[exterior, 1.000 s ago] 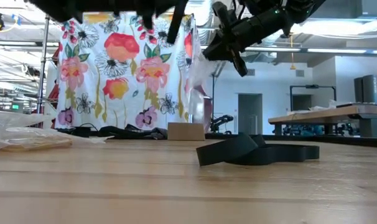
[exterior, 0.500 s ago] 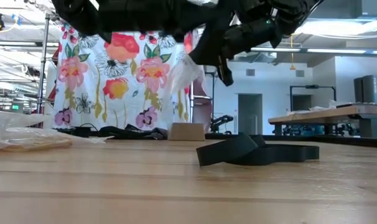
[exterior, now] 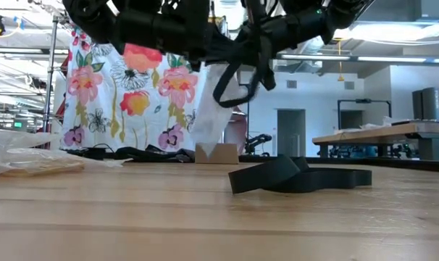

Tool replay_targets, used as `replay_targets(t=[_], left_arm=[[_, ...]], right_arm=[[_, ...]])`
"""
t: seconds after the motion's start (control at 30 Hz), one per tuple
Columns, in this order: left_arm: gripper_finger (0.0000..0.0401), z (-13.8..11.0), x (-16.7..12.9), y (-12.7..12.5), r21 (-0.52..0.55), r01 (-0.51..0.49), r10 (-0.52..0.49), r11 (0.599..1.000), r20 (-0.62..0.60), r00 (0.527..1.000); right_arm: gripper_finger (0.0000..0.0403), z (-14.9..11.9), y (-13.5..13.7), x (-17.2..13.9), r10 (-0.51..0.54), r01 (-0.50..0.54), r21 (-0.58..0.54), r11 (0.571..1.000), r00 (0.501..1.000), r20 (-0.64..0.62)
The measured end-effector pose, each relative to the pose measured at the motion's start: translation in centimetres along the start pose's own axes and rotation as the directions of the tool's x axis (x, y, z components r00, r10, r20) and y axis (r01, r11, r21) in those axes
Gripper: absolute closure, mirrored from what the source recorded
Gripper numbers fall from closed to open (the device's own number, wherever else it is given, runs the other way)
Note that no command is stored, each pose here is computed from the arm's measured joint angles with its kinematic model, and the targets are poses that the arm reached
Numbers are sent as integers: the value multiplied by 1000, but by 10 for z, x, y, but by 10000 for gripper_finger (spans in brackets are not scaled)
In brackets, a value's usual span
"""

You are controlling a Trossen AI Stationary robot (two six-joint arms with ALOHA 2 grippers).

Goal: Sort rubber bands
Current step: Put the black rubber band into the transparent zip bag

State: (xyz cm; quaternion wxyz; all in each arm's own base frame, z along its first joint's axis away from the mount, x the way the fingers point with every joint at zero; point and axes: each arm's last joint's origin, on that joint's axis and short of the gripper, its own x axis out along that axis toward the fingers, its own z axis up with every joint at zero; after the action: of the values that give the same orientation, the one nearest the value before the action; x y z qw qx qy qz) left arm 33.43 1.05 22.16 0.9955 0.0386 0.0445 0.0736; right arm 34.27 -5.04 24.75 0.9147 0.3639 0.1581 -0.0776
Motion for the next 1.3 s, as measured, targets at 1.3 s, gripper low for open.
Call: replay_targets(t=[1.3], left_arm=[[401,-9,-18,-12,-56,-390,369,919,-222,902]], right_arm=[[402,-11,-8,-1,-252,254,-40,966,967,47]])
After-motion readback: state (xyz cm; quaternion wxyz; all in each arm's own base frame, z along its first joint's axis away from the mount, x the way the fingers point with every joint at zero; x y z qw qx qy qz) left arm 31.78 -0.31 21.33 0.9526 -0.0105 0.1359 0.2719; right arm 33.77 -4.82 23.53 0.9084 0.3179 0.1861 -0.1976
